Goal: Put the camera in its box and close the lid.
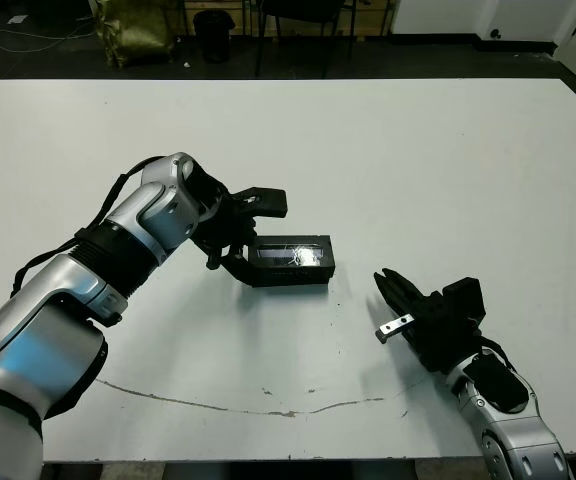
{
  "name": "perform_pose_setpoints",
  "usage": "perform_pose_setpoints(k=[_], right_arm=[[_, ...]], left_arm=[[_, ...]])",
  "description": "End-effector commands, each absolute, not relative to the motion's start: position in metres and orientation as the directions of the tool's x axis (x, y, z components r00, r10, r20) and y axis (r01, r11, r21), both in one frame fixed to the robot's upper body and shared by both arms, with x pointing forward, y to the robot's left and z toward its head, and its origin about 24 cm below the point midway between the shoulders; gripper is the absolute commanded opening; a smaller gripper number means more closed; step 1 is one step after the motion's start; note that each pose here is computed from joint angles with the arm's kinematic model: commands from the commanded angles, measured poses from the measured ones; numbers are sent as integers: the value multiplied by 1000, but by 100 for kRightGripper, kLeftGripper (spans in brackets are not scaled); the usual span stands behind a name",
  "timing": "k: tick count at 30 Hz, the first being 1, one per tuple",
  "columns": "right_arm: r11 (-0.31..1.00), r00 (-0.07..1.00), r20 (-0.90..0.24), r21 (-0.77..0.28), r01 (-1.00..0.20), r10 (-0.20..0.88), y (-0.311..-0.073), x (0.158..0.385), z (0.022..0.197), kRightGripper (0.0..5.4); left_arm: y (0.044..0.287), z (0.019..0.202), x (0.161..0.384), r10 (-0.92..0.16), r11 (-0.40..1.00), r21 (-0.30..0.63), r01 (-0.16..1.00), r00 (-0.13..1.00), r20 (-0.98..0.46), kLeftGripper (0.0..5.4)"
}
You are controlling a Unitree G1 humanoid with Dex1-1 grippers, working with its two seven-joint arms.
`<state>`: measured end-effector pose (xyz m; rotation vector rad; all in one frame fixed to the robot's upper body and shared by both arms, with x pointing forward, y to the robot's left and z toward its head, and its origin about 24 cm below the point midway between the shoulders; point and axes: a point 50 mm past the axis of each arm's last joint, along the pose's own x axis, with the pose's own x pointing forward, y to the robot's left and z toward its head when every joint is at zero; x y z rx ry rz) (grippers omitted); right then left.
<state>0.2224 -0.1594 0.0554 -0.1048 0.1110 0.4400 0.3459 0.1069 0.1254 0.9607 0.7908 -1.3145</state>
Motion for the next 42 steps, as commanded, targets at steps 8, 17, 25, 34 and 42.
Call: perform_pose_setpoints(k=[8, 17, 25, 34, 42], right_arm=[[907, 902, -159, -67, -416, 402, -162, 219, 50, 0], [908, 900, -160, -51, -417, 405, -161, 218, 49, 0], [908, 901, -160, -56, -416, 403, -160, 218, 49, 0], [906, 899, -158, -56, -420, 408, -160, 219, 49, 0], [903, 897, -158, -57, -425, 412, -159, 220, 50, 0]], left_arm=[[120, 102, 341, -350, 39, 86, 996, 94, -932, 237], [117, 102, 341, -353, 24, 105, 994, 106, -930, 237], [112, 108, 343, -387, 55, 78, 995, 93, -917, 237], [108, 126, 348, -411, 61, 126, 990, 140, -901, 237], [103, 147, 353, -422, 49, 146, 988, 153, -894, 237]])
